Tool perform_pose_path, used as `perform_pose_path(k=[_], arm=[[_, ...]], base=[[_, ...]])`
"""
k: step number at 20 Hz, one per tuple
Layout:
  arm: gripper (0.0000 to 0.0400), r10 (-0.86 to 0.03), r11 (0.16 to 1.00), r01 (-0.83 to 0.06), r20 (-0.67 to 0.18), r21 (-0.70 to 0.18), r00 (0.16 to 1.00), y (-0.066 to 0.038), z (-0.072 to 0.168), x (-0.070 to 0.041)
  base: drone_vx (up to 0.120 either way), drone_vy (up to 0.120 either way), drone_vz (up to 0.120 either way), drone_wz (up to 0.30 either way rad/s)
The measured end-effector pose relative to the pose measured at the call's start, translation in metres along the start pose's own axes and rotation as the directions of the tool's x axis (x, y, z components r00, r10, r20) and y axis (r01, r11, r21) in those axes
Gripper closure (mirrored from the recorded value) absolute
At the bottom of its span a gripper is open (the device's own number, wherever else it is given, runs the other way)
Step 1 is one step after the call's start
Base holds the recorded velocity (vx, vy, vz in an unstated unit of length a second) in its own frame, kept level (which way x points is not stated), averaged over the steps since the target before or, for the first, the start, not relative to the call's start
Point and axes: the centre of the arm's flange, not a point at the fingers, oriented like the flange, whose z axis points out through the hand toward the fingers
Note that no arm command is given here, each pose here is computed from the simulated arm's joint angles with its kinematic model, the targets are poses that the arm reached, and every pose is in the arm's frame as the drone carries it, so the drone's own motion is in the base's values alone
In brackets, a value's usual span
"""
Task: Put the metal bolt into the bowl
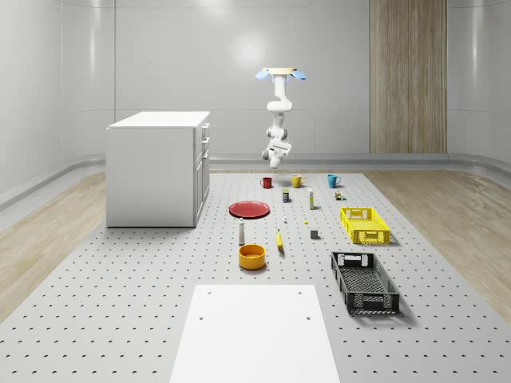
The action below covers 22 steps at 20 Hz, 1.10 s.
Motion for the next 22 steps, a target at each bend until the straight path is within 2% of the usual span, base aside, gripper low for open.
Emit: perform_pose_path(k=[3,6,9,11,13,16,19,22], arm=[[0.0000,-0.017,0.988,-0.008,-0.159,-0.157,0.987,-0.016,0.003,-0.016],[0.0000,-0.090,0.922,-0.068,-0.380,-0.382,0.920,-0.037,0.016,-0.038],[0.0000,-0.263,0.756,-0.227,-0.602,-0.614,0.754,-0.059,0.050,-0.061],[0.0000,-0.427,0.594,-0.387,-0.683,-0.706,0.593,-0.067,0.082,-0.070],[0.0000,-0.591,0.428,-0.552,-0.683,-0.716,0.428,-0.067,0.115,-0.071],[0.0000,-0.777,0.238,-0.742,-0.582,-0.626,0.241,-0.057,0.152,-0.062],[0.0000,-0.878,0.134,-0.849,-0.458,-0.511,0.137,-0.045,0.173,-0.051],[0.0000,-0.928,0.083,-0.902,-0.364,-0.423,0.086,-0.036,0.183,-0.042]], base=[[0.120,0.000,0.000,0.000],[0.120,0.000,0.000,0.000],[0.120,0.000,-0.027,0.000],[0.120,0.000,-0.120,0.000],[0.120,0.000,-0.120,0.000],[0.120,0.000,-0.120,0.000],[0.120,0.000,-0.120,0.000],[0.120,0.000,-0.120,0.000]])
